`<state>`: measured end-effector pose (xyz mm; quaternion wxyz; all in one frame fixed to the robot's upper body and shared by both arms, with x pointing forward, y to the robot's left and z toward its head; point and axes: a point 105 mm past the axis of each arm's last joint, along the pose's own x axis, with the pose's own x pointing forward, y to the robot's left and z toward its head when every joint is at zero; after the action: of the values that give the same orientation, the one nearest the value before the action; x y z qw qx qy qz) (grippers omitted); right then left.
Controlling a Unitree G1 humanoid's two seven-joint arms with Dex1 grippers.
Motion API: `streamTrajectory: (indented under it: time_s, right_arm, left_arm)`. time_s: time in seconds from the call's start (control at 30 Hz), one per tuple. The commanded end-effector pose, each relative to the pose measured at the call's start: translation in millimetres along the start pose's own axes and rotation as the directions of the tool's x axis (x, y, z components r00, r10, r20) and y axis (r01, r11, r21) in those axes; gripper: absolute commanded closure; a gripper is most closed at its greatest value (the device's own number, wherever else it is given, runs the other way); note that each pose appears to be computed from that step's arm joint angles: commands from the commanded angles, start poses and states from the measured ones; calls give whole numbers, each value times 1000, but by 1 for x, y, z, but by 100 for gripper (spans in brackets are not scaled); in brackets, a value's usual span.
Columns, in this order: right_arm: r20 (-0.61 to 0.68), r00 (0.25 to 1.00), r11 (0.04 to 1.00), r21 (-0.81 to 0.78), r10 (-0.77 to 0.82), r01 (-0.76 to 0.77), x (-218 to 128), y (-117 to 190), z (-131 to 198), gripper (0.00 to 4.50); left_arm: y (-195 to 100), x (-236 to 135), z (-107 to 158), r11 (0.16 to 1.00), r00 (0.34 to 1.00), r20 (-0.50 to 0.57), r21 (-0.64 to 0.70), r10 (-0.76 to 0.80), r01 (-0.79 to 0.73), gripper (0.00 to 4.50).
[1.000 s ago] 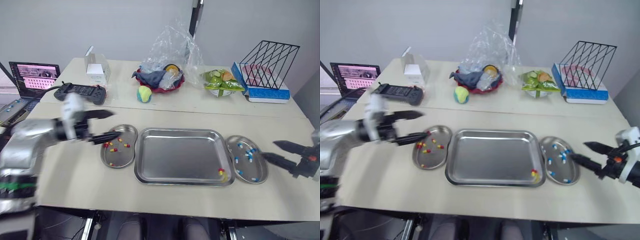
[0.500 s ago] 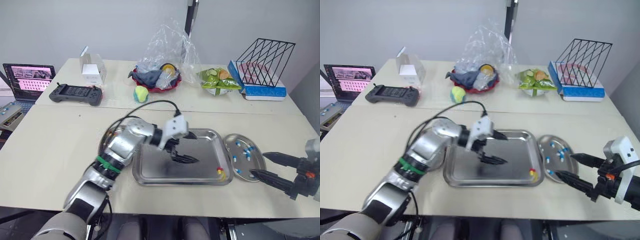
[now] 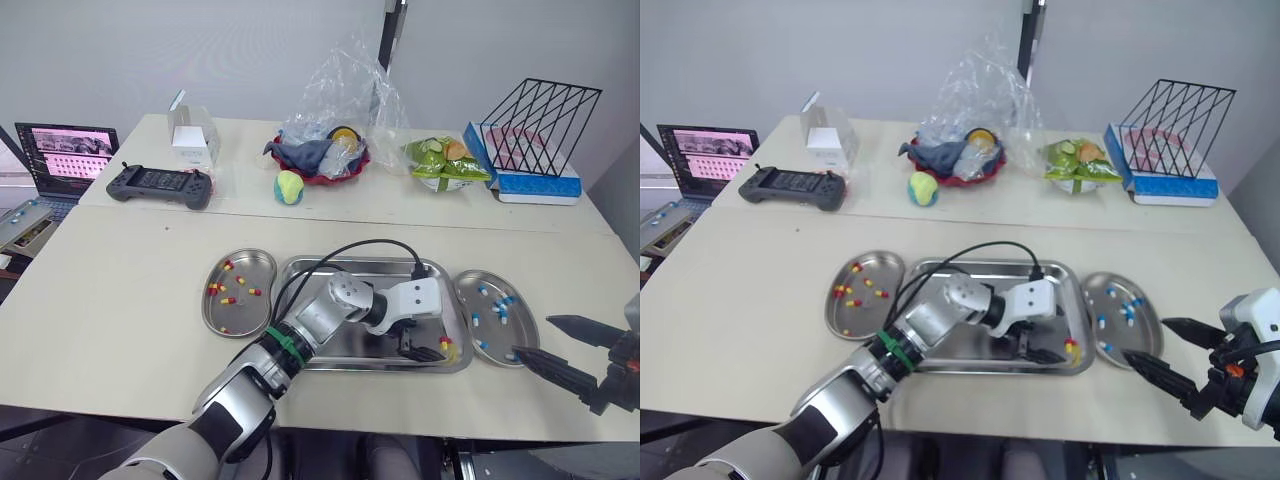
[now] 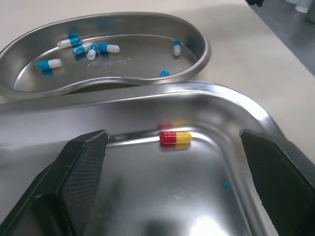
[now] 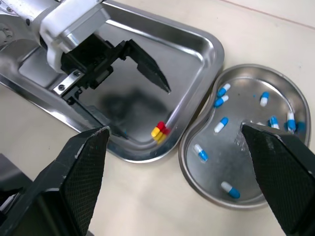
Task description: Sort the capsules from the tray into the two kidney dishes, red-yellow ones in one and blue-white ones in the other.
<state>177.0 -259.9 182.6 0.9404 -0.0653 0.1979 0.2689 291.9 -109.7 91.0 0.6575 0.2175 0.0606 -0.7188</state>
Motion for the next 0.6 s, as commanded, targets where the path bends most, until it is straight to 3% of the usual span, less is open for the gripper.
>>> streamTrajectory:
  time_s: [0.03,0.33,0.6]
  right_arm:
    - [13,1000,999,-45,-28,28,-4,-2,8,5]
    - [0,998,996,-56,-69,69,-6,-8,5,5]
    - [-4,996,994,-67,-90,89,-6,-13,4,0]
  left_arm:
    - [1,8,12,999,1000,25,37,7,-8,0]
    - [4,20,4,999,999,-5,20,51,-50,0]
    - [1,24,4,999,999,-12,28,41,-41,244]
